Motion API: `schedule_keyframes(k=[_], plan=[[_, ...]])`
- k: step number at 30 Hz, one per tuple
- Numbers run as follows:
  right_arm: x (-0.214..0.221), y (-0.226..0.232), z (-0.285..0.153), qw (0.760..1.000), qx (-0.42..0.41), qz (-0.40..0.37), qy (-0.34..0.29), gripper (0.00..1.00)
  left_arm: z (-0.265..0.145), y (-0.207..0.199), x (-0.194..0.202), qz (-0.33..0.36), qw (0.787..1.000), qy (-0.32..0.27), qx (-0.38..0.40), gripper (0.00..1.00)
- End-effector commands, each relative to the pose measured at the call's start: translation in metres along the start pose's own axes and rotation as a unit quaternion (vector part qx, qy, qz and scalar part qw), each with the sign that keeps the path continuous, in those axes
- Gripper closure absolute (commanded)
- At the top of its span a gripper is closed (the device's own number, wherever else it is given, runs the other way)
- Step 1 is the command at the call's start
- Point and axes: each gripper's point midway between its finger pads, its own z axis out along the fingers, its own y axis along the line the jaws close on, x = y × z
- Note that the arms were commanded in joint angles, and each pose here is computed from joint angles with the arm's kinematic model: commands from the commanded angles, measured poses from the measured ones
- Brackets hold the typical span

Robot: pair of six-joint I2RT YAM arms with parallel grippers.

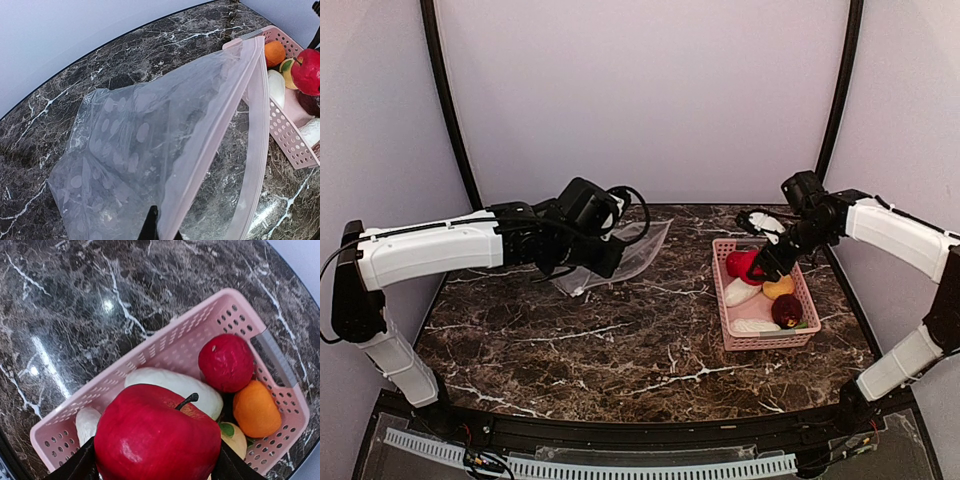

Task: Place the food in the zip-top bag and seal the zipper
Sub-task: Pick up the fake fruit from the bin, then place the fake fruit in the zipper food storage bag.

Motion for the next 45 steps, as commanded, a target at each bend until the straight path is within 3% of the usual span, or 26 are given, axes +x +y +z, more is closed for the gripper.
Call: schedule_keyframes(k=[1, 11, 17, 27, 34, 40, 45], plan=[[-0.05, 0.017, -0.042, 0.995, -0.038, -0.019, -0.089, 0.49, -0.005, -0.006, -0.021, -0.02, 0.999, -0.028, 0.012, 0.99], [-0.136, 0.053, -0.127, 0.952, -0.127, -0.056, -0.274, 0.51, 0.003, -0.024, -0.049, -0.079, 0.993, -0.069, 0.045, 0.99], [-0.163, 0.074, -0.153, 0.921, -0.201, -0.054, -0.33, 0.52, 0.006, -0.034, -0.068, -0.111, 0.987, -0.094, 0.067, 0.99], [-0.195, 0.102, -0.162, 0.884, -0.286, -0.064, -0.364, 0.54, -0.002, -0.047, -0.097, -0.179, 0.967, -0.139, 0.118, 0.99], [-0.207, 0.109, -0.143, 0.869, -0.342, -0.044, -0.354, 0.55, -0.01, -0.052, -0.105, -0.216, 0.952, -0.158, 0.149, 0.99], [-0.212, 0.105, -0.126, 0.872, -0.348, -0.018, -0.345, 0.55, -0.015, -0.057, -0.11, -0.235, 0.943, -0.16, 0.172, 0.99], [-0.215, 0.088, -0.107, 0.891, -0.307, 0.024, -0.333, 0.53, -0.019, -0.059, -0.117, -0.251, 0.934, -0.173, 0.187, 0.99]])
